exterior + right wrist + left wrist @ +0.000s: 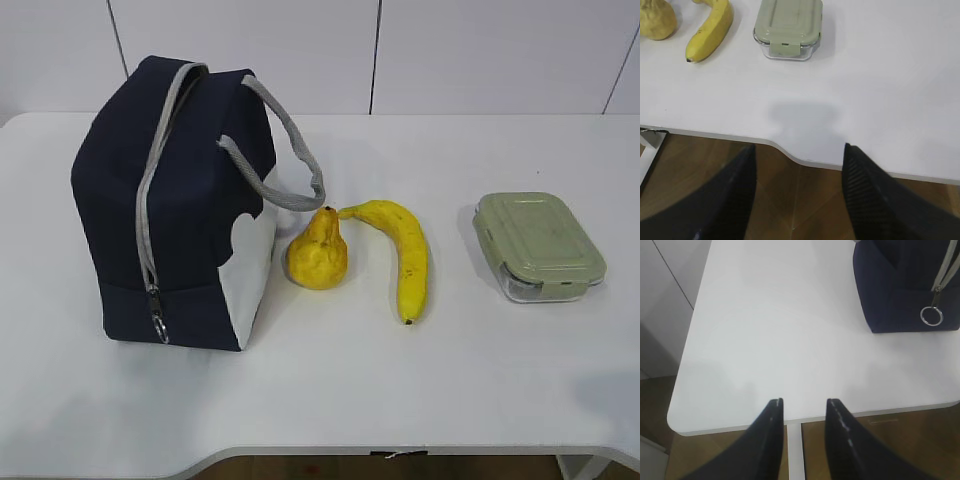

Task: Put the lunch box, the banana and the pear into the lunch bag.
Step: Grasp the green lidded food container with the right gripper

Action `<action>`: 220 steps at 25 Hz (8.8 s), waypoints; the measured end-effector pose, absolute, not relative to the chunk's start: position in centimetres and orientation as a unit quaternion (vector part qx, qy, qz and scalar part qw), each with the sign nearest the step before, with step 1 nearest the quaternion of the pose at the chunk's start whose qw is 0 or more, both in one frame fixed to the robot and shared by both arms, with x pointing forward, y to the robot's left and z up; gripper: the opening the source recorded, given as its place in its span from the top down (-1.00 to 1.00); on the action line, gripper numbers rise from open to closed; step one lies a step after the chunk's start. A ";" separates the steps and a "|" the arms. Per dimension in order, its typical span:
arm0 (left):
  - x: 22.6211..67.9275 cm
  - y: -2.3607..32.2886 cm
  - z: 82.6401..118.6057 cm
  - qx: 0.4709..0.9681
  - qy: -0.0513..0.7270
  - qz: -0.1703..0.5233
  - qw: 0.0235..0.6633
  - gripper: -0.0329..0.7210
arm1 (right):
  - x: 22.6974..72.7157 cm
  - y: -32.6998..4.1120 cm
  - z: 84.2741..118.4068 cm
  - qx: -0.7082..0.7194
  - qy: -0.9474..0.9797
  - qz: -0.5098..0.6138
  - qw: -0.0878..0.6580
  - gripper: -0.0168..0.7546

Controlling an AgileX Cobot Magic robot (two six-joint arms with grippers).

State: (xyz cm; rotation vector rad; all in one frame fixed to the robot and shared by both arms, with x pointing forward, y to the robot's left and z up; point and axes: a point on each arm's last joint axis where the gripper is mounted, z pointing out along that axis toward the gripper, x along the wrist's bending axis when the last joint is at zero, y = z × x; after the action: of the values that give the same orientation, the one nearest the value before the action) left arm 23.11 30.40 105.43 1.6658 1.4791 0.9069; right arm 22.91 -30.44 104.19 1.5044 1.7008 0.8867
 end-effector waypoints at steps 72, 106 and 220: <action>23.2 31.2 105.5 0.642 0.574 0.388 0.330 0.33 | 35.4 -27.6 108.9 0.638 0.709 0.256 0.157 -0.19; 23.2 31.1 105.5 0.642 0.574 0.385 0.332 0.30 | 55.1 -34.5 105.7 0.603 0.700 0.376 -0.063 -0.19; 23.2 31.1 105.5 0.642 0.574 0.385 0.332 0.27 | 64.8 -38.8 92.7 0.647 0.651 0.356 -0.175 -0.10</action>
State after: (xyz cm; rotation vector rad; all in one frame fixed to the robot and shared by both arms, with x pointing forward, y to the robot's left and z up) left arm 23.18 31.10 105.54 1.6768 1.4988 1.0064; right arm 64.83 -38.76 92.75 2.2956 2.3105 1.2634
